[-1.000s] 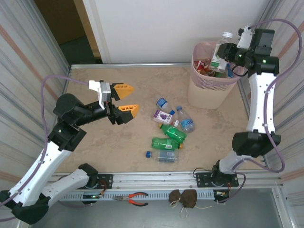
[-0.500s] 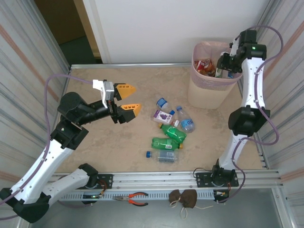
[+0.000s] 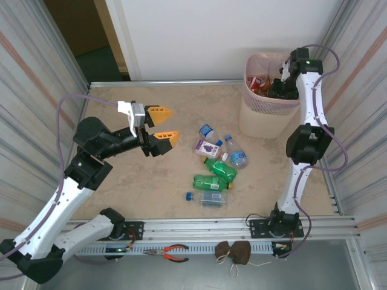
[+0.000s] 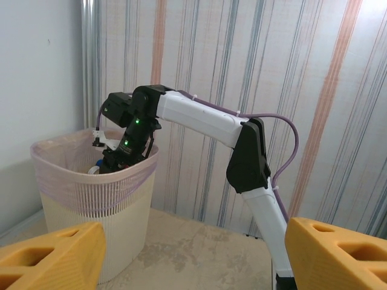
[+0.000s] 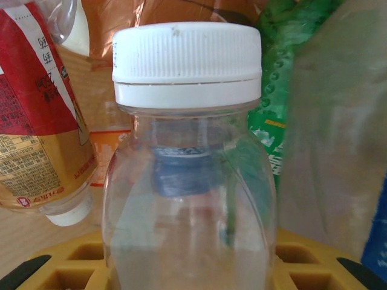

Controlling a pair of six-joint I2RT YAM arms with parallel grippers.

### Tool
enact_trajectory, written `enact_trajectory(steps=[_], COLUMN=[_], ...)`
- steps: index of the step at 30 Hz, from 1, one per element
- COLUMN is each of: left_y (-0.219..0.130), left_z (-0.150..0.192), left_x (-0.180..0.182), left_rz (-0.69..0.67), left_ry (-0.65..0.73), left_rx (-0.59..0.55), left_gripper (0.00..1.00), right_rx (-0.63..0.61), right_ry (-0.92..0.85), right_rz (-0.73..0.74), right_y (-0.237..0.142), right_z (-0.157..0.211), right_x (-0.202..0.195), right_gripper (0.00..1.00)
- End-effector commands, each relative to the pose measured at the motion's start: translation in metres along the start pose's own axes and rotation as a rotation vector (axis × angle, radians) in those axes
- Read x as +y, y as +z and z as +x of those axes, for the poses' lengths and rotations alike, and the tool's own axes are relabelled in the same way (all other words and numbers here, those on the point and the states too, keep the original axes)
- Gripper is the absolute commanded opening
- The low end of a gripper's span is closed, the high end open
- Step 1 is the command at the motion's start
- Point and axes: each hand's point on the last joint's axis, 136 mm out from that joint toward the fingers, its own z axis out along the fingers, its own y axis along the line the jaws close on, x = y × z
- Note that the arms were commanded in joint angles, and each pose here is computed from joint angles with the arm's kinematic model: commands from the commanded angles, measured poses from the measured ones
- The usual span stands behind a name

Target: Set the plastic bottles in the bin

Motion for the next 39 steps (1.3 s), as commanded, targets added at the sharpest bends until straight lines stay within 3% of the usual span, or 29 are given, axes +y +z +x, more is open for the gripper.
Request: enact_trajectory(steps=[1,6,12,23,31,35,39], left_y=[-0.005,-0.005,-0.004,0.005,0.002,-0.015,-0.042], left_z=[-0.004,-0.003,0.004,0.044,0.105,0.154,0.211], left_x=[0.003,0.004,0.013,0.041,0.083,0.111,0.126], left_rz=[-0.023,-0.027,-0.062,-0.165,-0.363,-0.564,-0.802], left_ry=[0.033,0.031,-0.001,-0.166,-0.468,-0.74,-1.025], left_rx=[-0.026,-0.023,0.011,0.157,0.28,0.317,0.359], left_gripper=[0.78,0.78,0.78,0.77,0.73,0.72,0.65], right_rx=[0.049,0.041,-0.029,-0.184,-0.305,-0.342,-0.364], right_ry=[-0.004,-0.003,-0.009,-0.023,-0.099,-0.128,-0.147], right_rz=[0.008,0.006,0.023,0.003,-0.006,-0.036,-0.055], right_y=[0.013,0.007,-0.028,-0.101,-0.151,-0.167,-0.178], right_z=[0.006,0.005,0.001,-0.001,0.006,0.013,0.022], right_x=[-0.004,-0.002,-0.003,0.011,0.037,0.052,0.063], right_gripper=[0.42,0.51,0.64,0.64,0.62,0.62,0.62])
